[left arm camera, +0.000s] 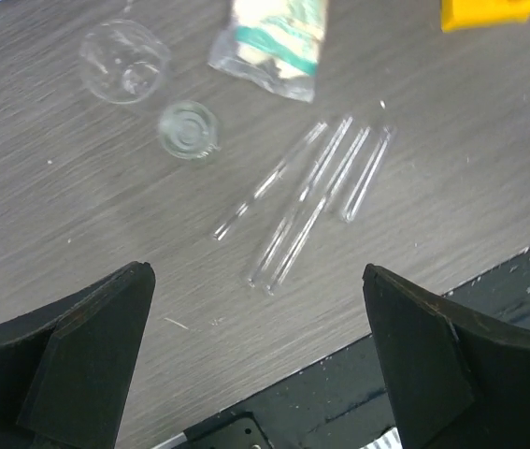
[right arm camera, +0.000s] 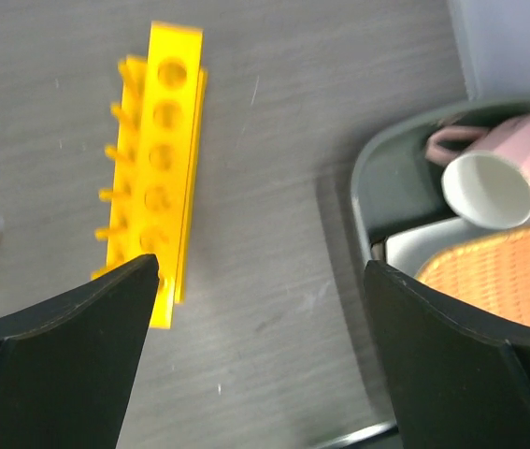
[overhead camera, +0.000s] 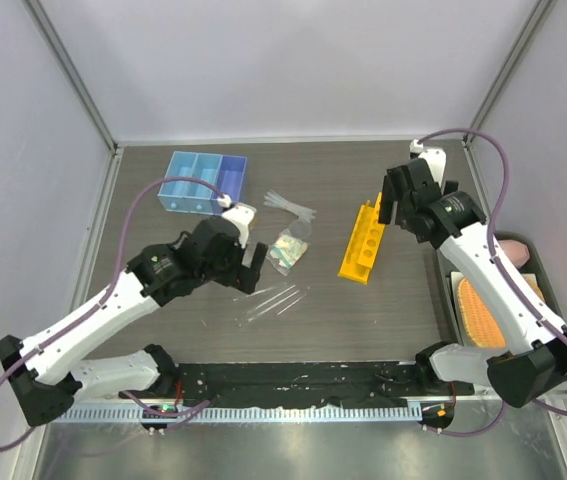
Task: Organize the chemistry lab equipment
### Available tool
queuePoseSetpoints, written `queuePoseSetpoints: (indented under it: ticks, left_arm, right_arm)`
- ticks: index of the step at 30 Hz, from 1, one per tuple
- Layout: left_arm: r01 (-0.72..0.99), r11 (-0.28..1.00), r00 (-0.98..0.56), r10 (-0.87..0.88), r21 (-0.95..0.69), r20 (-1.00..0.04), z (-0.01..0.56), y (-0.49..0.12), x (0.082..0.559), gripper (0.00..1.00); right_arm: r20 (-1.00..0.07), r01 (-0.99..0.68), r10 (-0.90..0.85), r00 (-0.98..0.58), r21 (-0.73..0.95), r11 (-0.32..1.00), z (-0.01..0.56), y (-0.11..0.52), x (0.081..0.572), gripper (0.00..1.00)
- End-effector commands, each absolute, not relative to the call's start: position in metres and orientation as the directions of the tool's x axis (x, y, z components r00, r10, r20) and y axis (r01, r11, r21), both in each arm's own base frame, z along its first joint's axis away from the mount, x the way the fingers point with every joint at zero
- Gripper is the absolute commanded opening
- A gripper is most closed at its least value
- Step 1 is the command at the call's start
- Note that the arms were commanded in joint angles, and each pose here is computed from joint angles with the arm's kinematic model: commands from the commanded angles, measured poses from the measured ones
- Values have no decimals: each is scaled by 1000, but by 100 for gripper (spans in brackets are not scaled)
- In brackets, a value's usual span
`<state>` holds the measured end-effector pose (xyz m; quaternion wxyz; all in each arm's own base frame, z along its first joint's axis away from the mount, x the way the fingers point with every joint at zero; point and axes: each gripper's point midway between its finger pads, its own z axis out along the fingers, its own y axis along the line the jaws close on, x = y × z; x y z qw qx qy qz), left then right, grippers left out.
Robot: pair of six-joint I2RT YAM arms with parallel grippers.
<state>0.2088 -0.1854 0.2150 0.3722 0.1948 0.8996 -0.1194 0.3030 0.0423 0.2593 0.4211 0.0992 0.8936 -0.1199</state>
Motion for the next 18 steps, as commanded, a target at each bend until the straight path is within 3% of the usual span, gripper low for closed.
queuePoseSetpoints:
  ticks: [1, 5, 10, 18]
  left_arm:
    - [418, 907, -637, 333, 52, -695, 201, -193, 191, 100]
    - [445, 889, -623, 393, 107, -676, 185, -223, 172, 100]
    - [496, 849, -613, 491, 182, -618, 145, -259, 153, 96]
    - [551, 820, -597, 516, 154, -614, 89, -292, 152, 87]
  right_arm:
    - [-726, 165, 97, -681, -23, 986, 234, 65, 278, 97]
    - [-725, 52, 90, -682, 75, 996, 227, 88, 274, 97]
    - [-690, 13, 38, -722, 41, 999, 207, 97, 274, 96]
    - [-695, -22, 8, -719, 34, 999, 204, 105, 273, 96]
